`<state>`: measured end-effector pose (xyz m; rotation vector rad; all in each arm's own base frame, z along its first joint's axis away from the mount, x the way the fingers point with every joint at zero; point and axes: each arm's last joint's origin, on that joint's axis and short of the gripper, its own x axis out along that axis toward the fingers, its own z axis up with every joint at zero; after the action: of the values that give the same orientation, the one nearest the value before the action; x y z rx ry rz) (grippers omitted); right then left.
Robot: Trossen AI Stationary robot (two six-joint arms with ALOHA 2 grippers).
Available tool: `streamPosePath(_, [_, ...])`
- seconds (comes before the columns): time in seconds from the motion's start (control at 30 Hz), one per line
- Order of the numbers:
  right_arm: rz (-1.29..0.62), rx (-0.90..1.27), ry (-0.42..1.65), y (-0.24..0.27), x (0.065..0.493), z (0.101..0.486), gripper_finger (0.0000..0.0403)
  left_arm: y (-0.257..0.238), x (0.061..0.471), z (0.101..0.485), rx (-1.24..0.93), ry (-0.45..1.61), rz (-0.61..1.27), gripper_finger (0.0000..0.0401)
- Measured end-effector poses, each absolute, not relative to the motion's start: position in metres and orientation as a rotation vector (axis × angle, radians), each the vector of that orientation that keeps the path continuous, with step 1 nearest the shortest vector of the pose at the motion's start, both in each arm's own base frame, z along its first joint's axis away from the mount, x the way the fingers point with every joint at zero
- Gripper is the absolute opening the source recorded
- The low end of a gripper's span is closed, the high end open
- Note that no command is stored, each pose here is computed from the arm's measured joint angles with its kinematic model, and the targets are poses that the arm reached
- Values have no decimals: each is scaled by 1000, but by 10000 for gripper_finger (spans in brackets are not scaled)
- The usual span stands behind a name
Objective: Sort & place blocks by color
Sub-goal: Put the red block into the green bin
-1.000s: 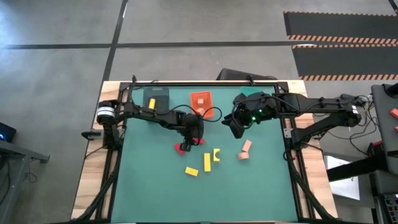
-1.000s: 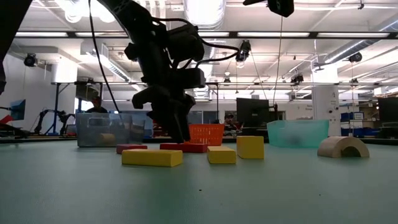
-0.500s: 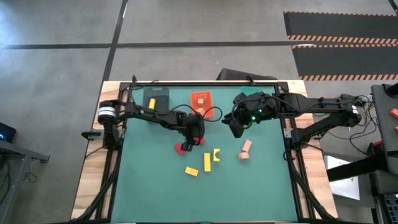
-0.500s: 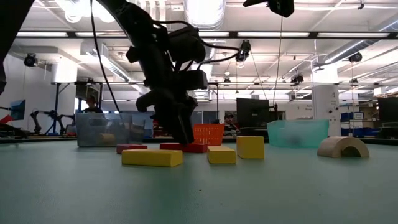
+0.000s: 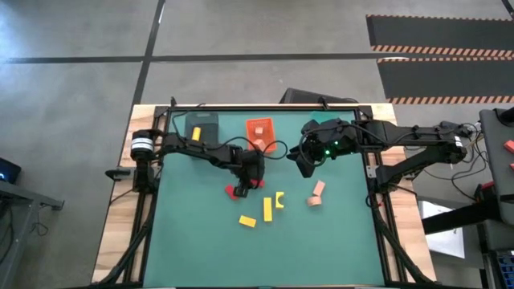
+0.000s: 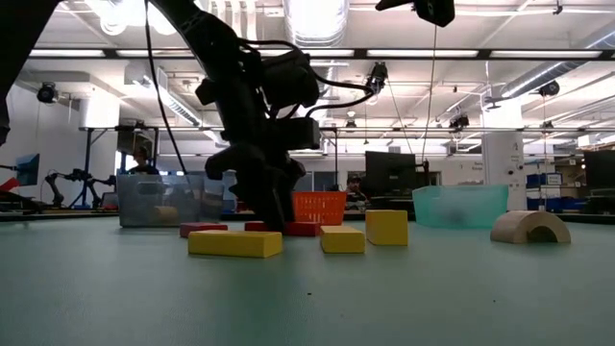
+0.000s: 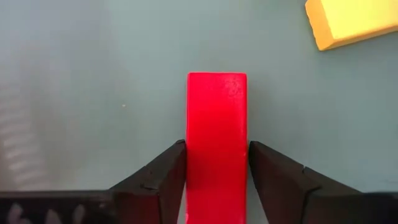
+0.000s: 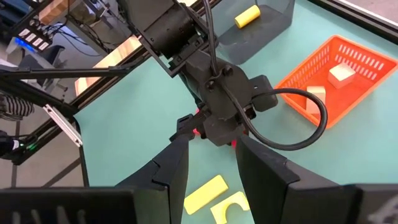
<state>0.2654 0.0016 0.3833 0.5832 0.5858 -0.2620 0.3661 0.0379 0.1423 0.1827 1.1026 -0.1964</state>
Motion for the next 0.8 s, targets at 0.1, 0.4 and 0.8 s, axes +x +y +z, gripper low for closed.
streamPosePath(0.1, [-262,582,586,2,265,383,123,38,366,143,184,1102,-195,126])
streamPosePath(0.4, [-243,522,589,2,266,384,123,38,364,153,147,1082,-141,116])
streamPosePath(0.8, [-182,344,420,5,268,402,123,36,338,253,95,785,25,116])
